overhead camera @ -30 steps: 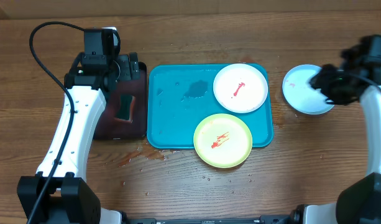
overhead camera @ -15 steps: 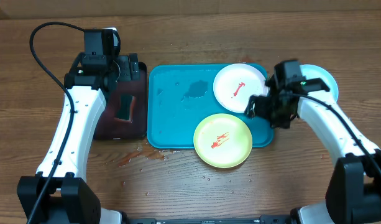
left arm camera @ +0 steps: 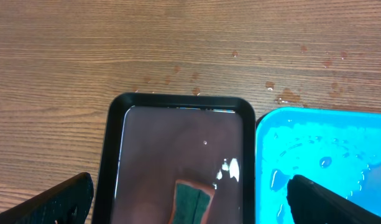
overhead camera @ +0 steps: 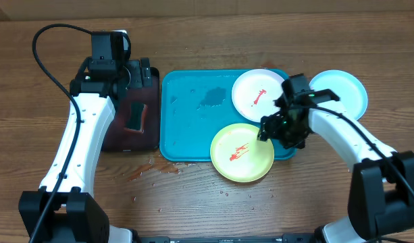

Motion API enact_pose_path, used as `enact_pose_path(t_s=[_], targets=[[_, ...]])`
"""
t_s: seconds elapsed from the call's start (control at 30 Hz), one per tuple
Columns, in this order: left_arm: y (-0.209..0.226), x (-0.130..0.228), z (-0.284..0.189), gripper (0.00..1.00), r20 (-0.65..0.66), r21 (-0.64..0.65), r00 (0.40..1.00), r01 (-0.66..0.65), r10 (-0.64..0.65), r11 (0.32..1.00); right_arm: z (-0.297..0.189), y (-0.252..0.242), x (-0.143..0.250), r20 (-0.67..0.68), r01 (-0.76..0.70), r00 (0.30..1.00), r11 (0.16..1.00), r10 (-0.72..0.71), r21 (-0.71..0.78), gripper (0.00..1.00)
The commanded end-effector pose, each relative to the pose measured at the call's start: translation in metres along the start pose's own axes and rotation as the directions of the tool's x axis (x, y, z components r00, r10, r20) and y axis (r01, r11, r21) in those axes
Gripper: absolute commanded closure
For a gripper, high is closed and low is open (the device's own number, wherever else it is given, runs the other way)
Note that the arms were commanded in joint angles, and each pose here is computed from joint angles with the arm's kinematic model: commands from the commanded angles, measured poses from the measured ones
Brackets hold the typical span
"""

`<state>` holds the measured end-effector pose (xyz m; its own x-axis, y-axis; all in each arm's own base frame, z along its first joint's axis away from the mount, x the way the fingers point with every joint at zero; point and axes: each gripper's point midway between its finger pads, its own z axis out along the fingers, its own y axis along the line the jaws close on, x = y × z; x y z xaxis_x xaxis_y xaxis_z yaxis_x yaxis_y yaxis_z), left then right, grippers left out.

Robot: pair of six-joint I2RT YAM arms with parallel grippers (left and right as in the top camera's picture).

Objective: Clean dirty plates on tray and stack at the side
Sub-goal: 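Reach the right gripper to the yellow plate's rim on the tray, then slide the yellow plate left across the tray with the right gripper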

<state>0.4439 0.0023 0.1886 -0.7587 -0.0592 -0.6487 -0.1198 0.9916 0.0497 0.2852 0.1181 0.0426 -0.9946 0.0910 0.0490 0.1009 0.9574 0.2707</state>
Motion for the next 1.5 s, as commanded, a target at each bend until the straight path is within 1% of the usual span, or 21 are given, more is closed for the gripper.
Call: enact_pose_path(t_s=[0.0,0.07,0.1,0.27,0.4,0.43,0.5,0.57,0.67,0.77,0.87,1.07,1.27,1.47], targets=[[-0.002,-0.014,-0.013,0.0,0.042,0.017,0.999,-0.002,0.001,1.0,0.011,0.003,0.007,-0.029,0.04,0.999,0.999,-0.039,0.028,0.21],[-0.002,-0.014,-0.013,0.0,0.042,0.017,0.999,-0.002,0.001,1.0,0.016,0.001,0.008,-0.044,0.04,0.998,0.999,-0.038,0.037,0.26],[-0.002,-0.014,-0.013,0.0,0.042,0.017,0.999,-0.002,0.001,1.0,0.02,0.0,0.008,-0.054,0.037,0.998,0.998,-0.035,0.041,0.27],[-0.002,-0.014,-0.013,0.0,0.042,0.017,0.999,-0.002,0.001,1.0,0.029,-0.004,0.006,-0.064,0.034,0.997,0.998,-0.03,0.059,0.41],[-0.002,-0.014,-0.013,0.0,0.042,0.017,0.999,-0.002,0.001,1.0,0.03,-0.003,0.003,-0.053,0.037,0.998,0.998,-0.034,0.056,0.63],[-0.002,-0.013,-0.013,0.0,0.042,0.017,0.999,-0.002,0.001,1.0,0.03,-0.003,0.003,-0.052,0.038,0.998,0.998,-0.035,0.056,0.67],[-0.002,-0.013,-0.013,0.0,0.041,0.016,0.999,-0.002,0.001,1.0,0.03,-0.003,0.002,-0.048,0.039,0.998,0.998,-0.036,0.054,0.73],[-0.002,-0.013,-0.013,0.0,0.038,0.016,0.999,-0.002,0.002,1.0,0.03,-0.002,0.001,-0.044,0.039,0.998,0.998,-0.037,0.052,0.84],[-0.001,-0.012,-0.012,0.0,0.034,0.015,0.999,-0.003,0.002,1.0,0.03,-0.001,-0.001,-0.037,0.041,0.999,0.998,-0.04,0.045,0.96],[-0.001,-0.011,-0.012,0.0,0.034,0.015,0.999,-0.003,0.002,1.0,0.03,0.005,-0.003,-0.033,0.044,0.998,0.999,-0.044,0.013,0.96],[-0.001,-0.011,-0.012,0.0,0.034,0.015,0.999,-0.003,0.002,1.0,0.029,0.018,-0.008,-0.018,0.053,0.998,0.997,-0.054,-0.052,0.96],[-0.002,-0.011,-0.012,0.0,0.033,0.016,0.999,-0.003,0.002,1.0,0.013,0.043,-0.032,0.059,0.092,0.995,0.986,-0.084,-0.137,0.96],[-0.001,-0.009,-0.012,0.0,0.022,0.015,1.0,-0.004,0.004,1.0,0.002,0.077,-0.05,0.148,0.18,0.977,0.962,-0.151,-0.206,0.96],[-0.001,-0.007,-0.012,0.0,0.017,0.014,1.0,-0.005,0.004,1.0,0.005,0.108,-0.048,0.201,0.277,0.951,0.935,-0.235,-0.222,0.96]])
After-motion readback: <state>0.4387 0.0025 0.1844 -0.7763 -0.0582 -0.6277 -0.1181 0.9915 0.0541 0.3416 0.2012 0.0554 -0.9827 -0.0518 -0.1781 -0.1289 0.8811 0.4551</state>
